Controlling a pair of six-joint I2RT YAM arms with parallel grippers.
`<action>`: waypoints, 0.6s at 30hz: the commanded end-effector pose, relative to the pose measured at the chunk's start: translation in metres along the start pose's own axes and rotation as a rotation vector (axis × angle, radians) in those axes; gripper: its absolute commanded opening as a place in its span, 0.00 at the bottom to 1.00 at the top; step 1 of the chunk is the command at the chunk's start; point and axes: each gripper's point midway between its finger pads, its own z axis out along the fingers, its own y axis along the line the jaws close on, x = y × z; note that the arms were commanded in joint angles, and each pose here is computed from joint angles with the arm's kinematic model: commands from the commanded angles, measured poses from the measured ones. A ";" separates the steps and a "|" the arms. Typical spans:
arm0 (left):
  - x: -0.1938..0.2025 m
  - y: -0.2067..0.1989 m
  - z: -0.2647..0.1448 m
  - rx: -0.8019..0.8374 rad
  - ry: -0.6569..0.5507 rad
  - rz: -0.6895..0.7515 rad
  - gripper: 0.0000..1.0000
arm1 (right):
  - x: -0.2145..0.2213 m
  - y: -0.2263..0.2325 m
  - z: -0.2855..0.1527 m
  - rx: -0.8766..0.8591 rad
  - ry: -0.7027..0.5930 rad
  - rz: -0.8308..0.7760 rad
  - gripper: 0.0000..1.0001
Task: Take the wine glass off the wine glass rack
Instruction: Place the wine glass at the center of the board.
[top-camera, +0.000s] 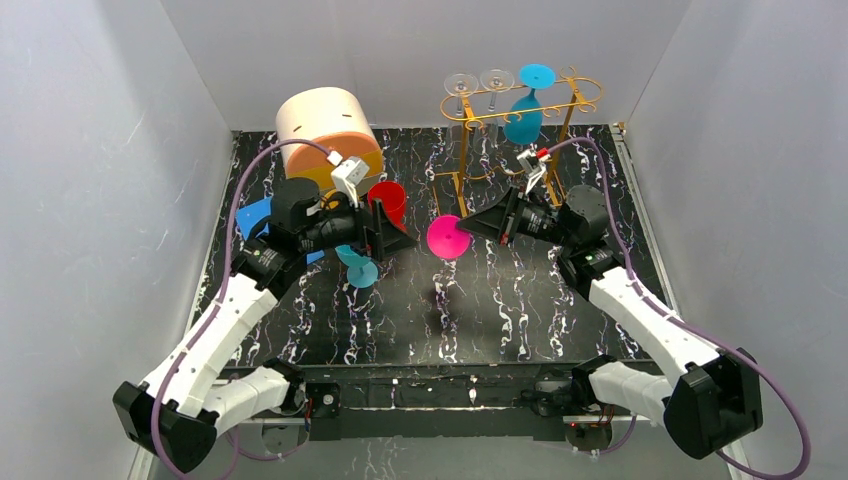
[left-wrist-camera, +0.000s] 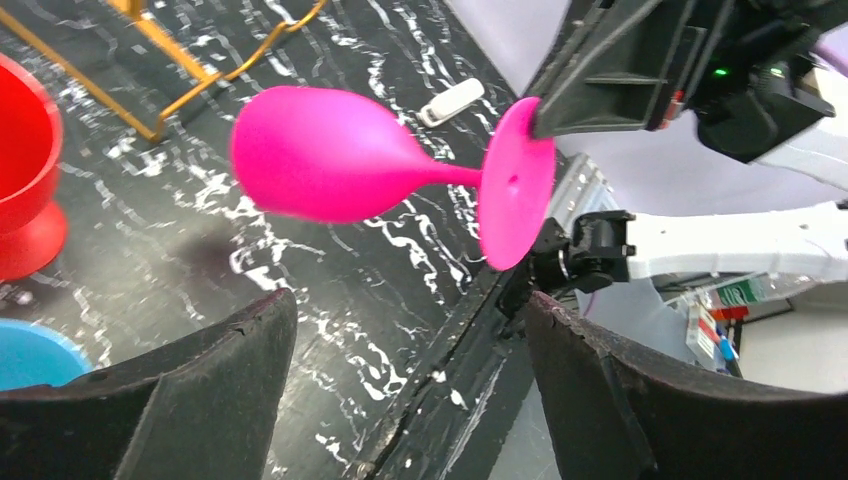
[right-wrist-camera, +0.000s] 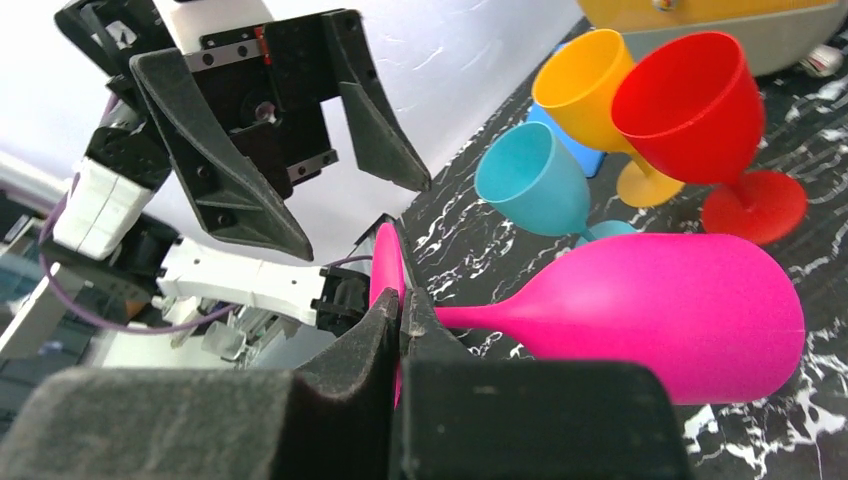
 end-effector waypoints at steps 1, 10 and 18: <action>0.001 -0.028 0.015 0.104 0.001 0.027 0.78 | -0.004 0.031 0.003 -0.157 0.014 -0.115 0.01; 0.009 -0.039 0.037 0.119 0.004 0.041 0.45 | 0.000 0.032 0.011 -0.171 0.068 -0.162 0.01; 0.007 -0.039 0.037 0.122 -0.024 0.025 0.20 | 0.007 0.033 0.009 -0.186 0.087 -0.158 0.01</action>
